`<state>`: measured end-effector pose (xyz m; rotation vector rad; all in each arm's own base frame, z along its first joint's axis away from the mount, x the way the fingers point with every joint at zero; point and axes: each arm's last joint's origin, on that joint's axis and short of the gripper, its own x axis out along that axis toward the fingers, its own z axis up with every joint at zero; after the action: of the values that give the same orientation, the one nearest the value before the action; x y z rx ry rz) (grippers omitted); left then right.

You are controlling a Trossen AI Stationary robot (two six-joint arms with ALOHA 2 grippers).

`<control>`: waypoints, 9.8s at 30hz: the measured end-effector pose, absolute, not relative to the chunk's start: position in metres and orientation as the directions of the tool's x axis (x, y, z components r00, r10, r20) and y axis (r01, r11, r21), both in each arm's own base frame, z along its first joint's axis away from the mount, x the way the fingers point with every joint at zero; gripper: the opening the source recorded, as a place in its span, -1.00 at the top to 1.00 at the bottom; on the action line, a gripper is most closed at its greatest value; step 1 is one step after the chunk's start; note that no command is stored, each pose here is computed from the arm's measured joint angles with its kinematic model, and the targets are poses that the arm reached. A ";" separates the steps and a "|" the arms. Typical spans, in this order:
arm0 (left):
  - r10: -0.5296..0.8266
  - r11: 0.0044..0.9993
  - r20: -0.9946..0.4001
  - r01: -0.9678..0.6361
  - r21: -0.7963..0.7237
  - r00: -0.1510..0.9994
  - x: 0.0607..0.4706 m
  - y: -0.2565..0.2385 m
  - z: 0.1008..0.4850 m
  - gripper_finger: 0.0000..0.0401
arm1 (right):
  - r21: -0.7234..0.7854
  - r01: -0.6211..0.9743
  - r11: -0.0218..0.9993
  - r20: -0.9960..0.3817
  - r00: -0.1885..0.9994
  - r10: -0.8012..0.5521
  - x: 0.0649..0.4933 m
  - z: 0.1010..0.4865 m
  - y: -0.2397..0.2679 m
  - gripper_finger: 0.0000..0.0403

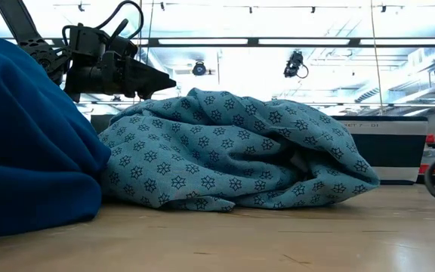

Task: Pick & place medical supplies in basket/bin
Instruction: Put the white rolled gauze into the yellow bin, then put the light blue patient gown into the blue bin

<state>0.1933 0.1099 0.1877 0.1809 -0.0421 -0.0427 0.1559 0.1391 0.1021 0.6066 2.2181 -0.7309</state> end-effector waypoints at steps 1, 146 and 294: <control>-0.046 0.983 0.038 0.039 0.180 0.998 0.193 0.110 0.188 -0.29 | -0.307 0.606 0.734 -0.749 -0.630 0.206 0.157 0.102 0.140 0.09; -0.034 0.985 0.036 0.027 0.172 0.999 0.193 0.110 0.188 -0.29 | -0.116 0.202 0.972 -0.686 0.692 -0.226 0.392 0.150 -0.103 0.25; -0.172 0.973 -0.009 0.171 0.157 0.985 0.199 0.098 0.182 -0.29 | -0.100 0.047 0.994 -0.757 0.644 -0.107 0.376 0.235 0.083 -0.72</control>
<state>0.1987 0.0975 0.1824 0.1576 -0.0047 -0.1728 0.3761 0.0829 0.2346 -0.0734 0.8664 -0.0877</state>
